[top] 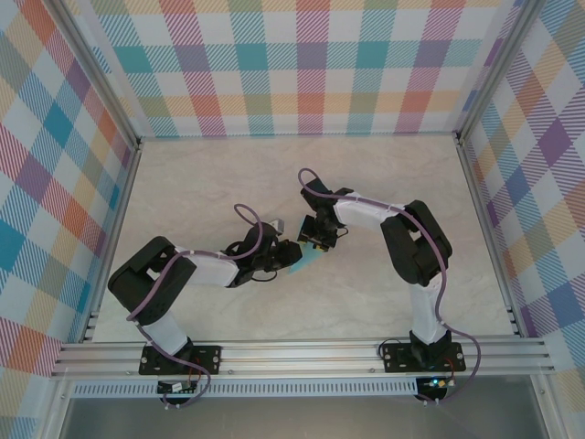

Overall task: Fold a paper plane with a square sheet of paper (pick it up from the middle)
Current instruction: Fourth fold the wing at the center of the table.

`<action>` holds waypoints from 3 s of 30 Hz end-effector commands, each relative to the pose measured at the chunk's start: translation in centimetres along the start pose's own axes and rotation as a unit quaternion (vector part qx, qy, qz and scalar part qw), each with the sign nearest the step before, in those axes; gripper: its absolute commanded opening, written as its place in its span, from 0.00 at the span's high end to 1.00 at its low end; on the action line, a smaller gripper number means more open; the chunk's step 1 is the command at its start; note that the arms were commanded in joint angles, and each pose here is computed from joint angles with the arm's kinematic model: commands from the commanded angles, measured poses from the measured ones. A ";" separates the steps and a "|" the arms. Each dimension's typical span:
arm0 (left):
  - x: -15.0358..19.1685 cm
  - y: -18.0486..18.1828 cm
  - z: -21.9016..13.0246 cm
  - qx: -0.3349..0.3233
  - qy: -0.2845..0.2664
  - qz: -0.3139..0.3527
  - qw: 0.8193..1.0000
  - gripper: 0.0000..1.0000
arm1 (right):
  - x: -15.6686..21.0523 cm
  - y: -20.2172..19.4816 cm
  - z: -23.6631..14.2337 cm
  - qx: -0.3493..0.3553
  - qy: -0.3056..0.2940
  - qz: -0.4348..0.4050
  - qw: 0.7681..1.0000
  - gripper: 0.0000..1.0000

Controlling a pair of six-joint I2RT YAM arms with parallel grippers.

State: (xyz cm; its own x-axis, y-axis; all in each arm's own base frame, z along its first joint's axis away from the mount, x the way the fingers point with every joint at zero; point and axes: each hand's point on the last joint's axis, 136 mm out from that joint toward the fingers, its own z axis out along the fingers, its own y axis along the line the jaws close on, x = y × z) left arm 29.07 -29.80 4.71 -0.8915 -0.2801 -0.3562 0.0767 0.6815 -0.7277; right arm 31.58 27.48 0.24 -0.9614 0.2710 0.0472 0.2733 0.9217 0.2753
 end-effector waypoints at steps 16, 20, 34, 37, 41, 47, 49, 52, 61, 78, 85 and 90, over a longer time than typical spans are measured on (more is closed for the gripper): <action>2.4 3.0 0.6 -0.059 0.049 -0.029 0.997 0.83 | 1.6 -12.2 5.9 0.220 0.024 0.026 0.975 0.57; 2.9 3.8 0.8 -0.076 0.059 -0.036 0.995 0.83 | 1.7 -12.3 6.0 0.221 0.025 0.026 0.975 0.57; 2.6 1.2 -0.7 -0.035 0.059 -0.029 0.997 0.77 | 1.7 -12.4 6.2 0.221 0.026 0.027 0.975 0.57; 2.8 1.2 -0.7 -0.037 0.062 -0.025 0.997 0.77 | 1.8 -12.4 6.3 0.220 0.028 0.027 0.975 0.57; 3.3 1.3 -0.5 -0.040 0.070 -0.024 0.996 0.76 | 1.8 -12.4 6.4 0.220 0.028 0.027 0.975 0.57; 3.9 2.6 -0.7 -0.072 0.078 -0.020 0.994 0.77 | 1.9 -12.4 6.4 0.220 0.030 0.028 0.975 0.58; 4.1 3.0 -0.7 -0.082 0.080 -0.020 0.993 0.77 | 1.9 -12.4 6.4 0.220 0.029 0.028 0.975 0.58; 4.3 3.5 -0.7 -0.093 0.082 -0.019 0.992 0.77 | 1.9 -12.5 6.5 0.222 0.030 0.028 0.974 0.58; 4.3 2.8 -1.3 -0.091 0.083 -0.013 0.992 0.76 | 1.9 -12.5 6.5 0.222 0.031 0.029 0.974 0.58; 4.7 1.9 -1.7 -0.090 0.090 0.005 0.992 0.72 | 1.9 -12.4 6.7 0.221 0.033 0.028 0.974 0.58; 4.6 3.4 -1.9 -0.126 0.082 0.005 0.989 0.73 | 1.9 -12.5 6.7 0.222 0.034 0.029 0.974 0.58; 5.1 3.8 -1.9 -0.134 0.093 0.003 0.987 0.73 | 2.0 -12.5 6.7 0.221 0.034 0.029 0.974 0.58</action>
State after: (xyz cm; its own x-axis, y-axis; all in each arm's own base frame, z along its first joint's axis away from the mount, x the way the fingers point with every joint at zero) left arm 24.63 -28.12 2.60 -0.9497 -0.1868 -0.2515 -0.0017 0.8058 -0.5922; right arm 31.56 27.44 0.10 -0.9601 0.2747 0.0519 0.2784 0.9223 0.2681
